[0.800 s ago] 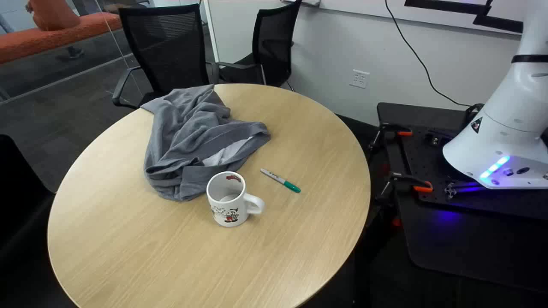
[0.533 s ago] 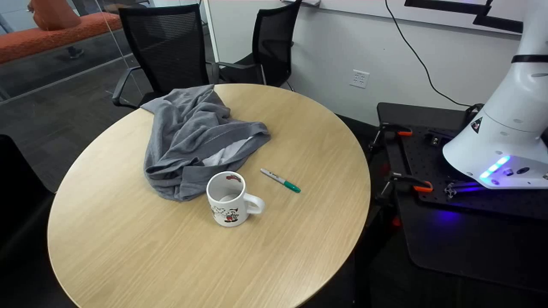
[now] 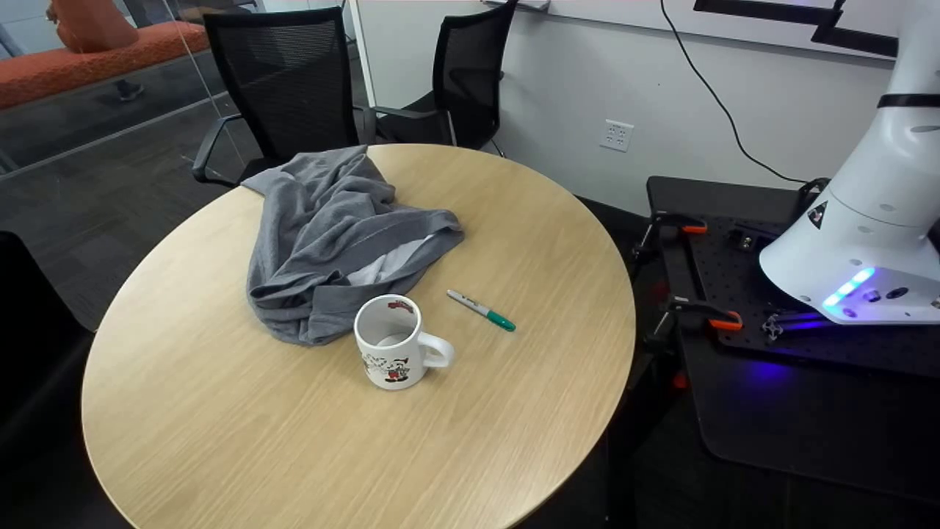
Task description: Pick up the green marker and put it in the white mug
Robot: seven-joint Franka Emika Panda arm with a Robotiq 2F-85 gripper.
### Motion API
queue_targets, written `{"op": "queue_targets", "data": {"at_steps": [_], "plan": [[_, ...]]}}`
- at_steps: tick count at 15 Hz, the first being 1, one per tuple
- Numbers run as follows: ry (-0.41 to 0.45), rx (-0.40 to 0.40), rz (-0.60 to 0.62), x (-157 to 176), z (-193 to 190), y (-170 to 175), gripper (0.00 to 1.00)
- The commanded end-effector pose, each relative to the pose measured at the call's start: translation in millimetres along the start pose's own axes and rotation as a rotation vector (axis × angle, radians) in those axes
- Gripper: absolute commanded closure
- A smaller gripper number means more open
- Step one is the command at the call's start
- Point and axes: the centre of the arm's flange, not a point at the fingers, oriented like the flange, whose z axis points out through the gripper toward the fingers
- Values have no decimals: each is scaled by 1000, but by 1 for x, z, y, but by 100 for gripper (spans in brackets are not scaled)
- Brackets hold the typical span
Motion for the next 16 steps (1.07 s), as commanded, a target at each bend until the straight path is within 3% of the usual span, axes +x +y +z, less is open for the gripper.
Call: {"op": "queue_targets", "data": {"at_steps": [1, 8, 16], "plan": [[74, 17, 83, 26, 24, -17, 0], [117, -14, 162, 79, 98, -37, 0], [36, -36, 193, 135, 196, -26, 0]]}}
